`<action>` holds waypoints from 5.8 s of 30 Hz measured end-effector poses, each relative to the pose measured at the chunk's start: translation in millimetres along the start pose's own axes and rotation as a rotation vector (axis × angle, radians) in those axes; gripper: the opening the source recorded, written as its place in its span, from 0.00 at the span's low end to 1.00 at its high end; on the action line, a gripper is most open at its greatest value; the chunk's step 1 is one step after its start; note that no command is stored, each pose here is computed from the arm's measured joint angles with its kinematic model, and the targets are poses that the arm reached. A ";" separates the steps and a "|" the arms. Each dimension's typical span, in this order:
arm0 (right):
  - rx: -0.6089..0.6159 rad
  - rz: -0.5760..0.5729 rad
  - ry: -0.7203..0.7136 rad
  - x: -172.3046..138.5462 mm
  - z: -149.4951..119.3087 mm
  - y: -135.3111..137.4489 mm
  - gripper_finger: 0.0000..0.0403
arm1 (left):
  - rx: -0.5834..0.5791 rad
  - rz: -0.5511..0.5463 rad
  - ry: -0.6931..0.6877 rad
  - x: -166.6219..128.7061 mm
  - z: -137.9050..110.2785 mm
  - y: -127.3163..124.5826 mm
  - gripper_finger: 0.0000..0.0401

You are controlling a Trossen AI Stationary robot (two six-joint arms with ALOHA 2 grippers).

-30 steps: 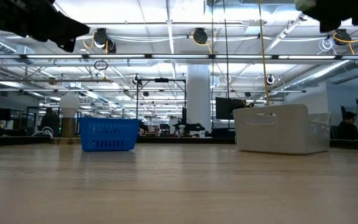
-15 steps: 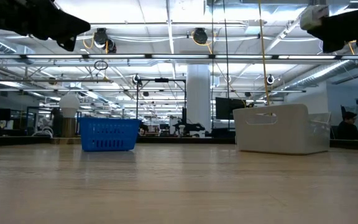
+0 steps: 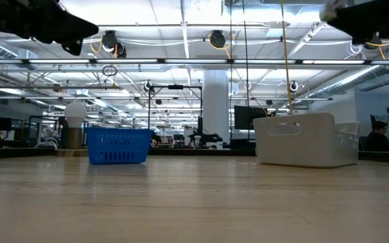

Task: Pick & Place Office items
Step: Put the green charger adapter into the grey bin, then return to Home Position

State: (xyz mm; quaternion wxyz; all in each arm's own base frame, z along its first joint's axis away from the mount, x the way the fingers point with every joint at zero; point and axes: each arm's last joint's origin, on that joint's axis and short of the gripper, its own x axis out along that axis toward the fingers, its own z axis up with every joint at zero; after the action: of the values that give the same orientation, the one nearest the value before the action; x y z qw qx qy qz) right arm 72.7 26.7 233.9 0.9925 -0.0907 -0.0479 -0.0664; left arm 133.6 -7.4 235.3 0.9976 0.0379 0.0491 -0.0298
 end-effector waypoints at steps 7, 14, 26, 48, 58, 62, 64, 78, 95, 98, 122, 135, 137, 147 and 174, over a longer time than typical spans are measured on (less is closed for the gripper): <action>-0.078 -0.078 0.138 16.8 39.4 1.2 0.36 | 0.002 0.003 -0.011 0.2 1.1 0.1 0.06; -0.108 -0.156 0.431 47.0 58.9 7.2 0.36 | 0.001 0.003 -0.011 0.2 1.0 0.1 0.06; 0.092 -0.163 0.905 91.2 39.6 -18.0 0.36 | 0.000 0.002 -0.007 0.2 0.7 0.1 0.06; 0.174 -0.117 1.414 137.3 -38.6 -33.3 0.36 | -0.001 0.003 -0.006 0.1 0.7 0.1 0.06; 0.175 -0.060 1.483 142.9 -52.0 -30.4 0.36 | -0.002 0.003 -0.005 0.1 0.6 0.1 0.06; 0.179 -0.049 1.463 144.2 -51.0 -30.2 0.40 | -0.006 0.003 -0.005 0.1 0.6 0.1 0.06; 0.183 -0.052 1.453 144.1 -49.6 -30.5 0.44 | -0.010 0.003 -0.005 0.1 0.6 0.1 0.06; 0.204 0.060 1.099 143.1 -9.3 -34.9 0.46 | -0.055 0.115 0.074 -4.7 -6.8 7.4 0.01; 0.160 0.143 0.389 87.6 61.5 -50.6 0.04 | 0.104 0.091 -0.099 -49.3 29.1 20.9 0.00; 0.168 0.130 0.278 74.5 55.6 -50.8 0.02 | 0.110 0.115 -0.153 -59.3 32.0 19.8 0.00; 0.250 0.020 0.158 21.4 -31.3 -39.6 0.00 | 0.101 0.148 -0.092 -41.3 -23.9 21.6 0.00; 0.282 0.018 0.153 22.4 -65.0 -34.3 0.00 | 0.096 0.126 -0.040 -32.3 -51.1 21.0 0.00; 0.281 0.017 0.160 22.8 -69.4 -33.6 0.00 | 0.098 0.128 -0.055 -31.1 -53.9 21.1 0.00; 0.309 -0.017 0.139 24.0 -76.6 -33.6 0.00 | 0.078 0.133 -0.098 -26.0 -69.9 21.1 0.00; 0.274 -0.137 0.109 24.3 -74.5 -37.3 0.00 | 0.027 0.120 -0.210 -27.7 -59.3 21.1 0.01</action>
State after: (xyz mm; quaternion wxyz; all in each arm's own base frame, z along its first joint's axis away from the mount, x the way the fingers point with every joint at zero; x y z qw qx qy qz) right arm 97.7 -26.6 170.1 0.9899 0.0527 -0.0089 -0.1316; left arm 101.7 19.8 180.7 0.9967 0.0509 -0.0583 0.0253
